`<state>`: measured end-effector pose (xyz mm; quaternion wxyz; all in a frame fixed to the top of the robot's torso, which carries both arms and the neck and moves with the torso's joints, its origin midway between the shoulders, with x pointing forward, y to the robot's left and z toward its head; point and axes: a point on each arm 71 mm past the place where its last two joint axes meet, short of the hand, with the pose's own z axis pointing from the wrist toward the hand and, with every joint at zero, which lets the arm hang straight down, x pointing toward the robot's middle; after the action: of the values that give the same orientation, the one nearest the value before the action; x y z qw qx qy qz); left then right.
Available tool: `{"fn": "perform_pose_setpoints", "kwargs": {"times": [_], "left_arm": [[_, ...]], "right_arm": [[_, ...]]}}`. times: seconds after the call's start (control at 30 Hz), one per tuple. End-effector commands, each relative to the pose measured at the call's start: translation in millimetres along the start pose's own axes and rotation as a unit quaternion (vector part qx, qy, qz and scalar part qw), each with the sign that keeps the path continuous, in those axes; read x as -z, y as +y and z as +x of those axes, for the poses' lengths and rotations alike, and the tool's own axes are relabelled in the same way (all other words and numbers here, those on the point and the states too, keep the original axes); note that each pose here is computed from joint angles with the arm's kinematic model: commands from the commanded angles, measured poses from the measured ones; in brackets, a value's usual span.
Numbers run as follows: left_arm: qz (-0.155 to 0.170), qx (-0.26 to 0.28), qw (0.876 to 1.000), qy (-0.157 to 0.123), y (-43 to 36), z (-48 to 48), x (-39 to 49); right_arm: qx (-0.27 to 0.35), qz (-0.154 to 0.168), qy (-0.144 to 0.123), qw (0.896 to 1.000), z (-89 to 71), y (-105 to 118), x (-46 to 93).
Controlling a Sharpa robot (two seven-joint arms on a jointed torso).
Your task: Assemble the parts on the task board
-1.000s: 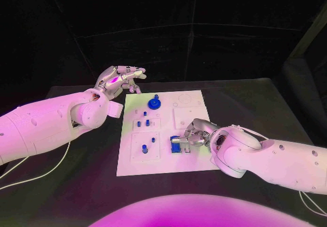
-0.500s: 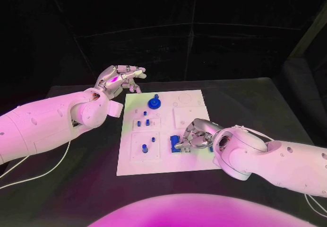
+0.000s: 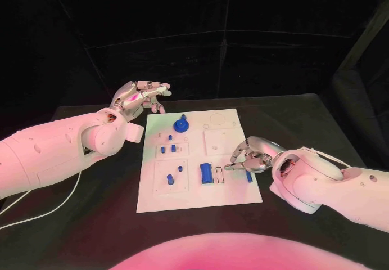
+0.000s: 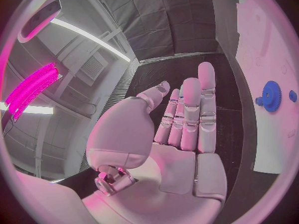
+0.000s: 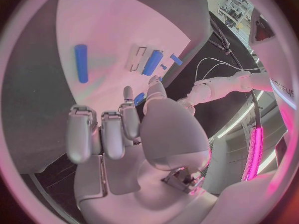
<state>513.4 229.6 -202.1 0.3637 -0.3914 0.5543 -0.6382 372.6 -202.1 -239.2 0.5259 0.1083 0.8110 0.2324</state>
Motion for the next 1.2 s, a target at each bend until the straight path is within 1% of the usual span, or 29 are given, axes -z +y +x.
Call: {"fn": "perform_pose_setpoints", "kwargs": {"times": [0.03,0.2,0.33,0.43,0.53,0.73,1.0,1.2], "left_arm": [[0.0,0.003,1.0,0.003,0.4,0.2,0.6],[-0.002,0.002,1.0,0.004,2.1,0.6,1.3],[-0.003,0.003,1.0,0.005,2.9,1.9,0.8],[-0.003,0.003,1.0,0.006,3.2,2.3,0.7],[-0.003,0.003,1.0,0.006,3.3,2.2,0.7],[-0.004,0.003,1.0,0.007,3.6,1.9,1.0],[-0.004,0.003,1.0,0.007,3.7,1.3,1.4],[-0.004,0.004,1.0,0.008,3.7,1.4,1.6]], "right_arm": [[-0.003,0.002,-0.011,1.0,-9.3,-12.1,5.3],[0.019,0.023,-0.004,1.0,-14.9,-27.5,9.2],[0.041,0.039,0.005,0.998,-16.1,-36.7,8.3],[0.055,0.045,0.008,0.997,-16.3,-40.5,6.6],[0.064,0.047,0.012,0.997,-15.3,-41.5,4.4],[0.09,0.044,0.03,0.995,-7.7,-38.0,-1.9],[0.12,0.054,0.056,0.99,-0.4,-37.2,-4.8],[0.136,0.061,0.059,0.987,1.3,-37.2,-5.2]]}}
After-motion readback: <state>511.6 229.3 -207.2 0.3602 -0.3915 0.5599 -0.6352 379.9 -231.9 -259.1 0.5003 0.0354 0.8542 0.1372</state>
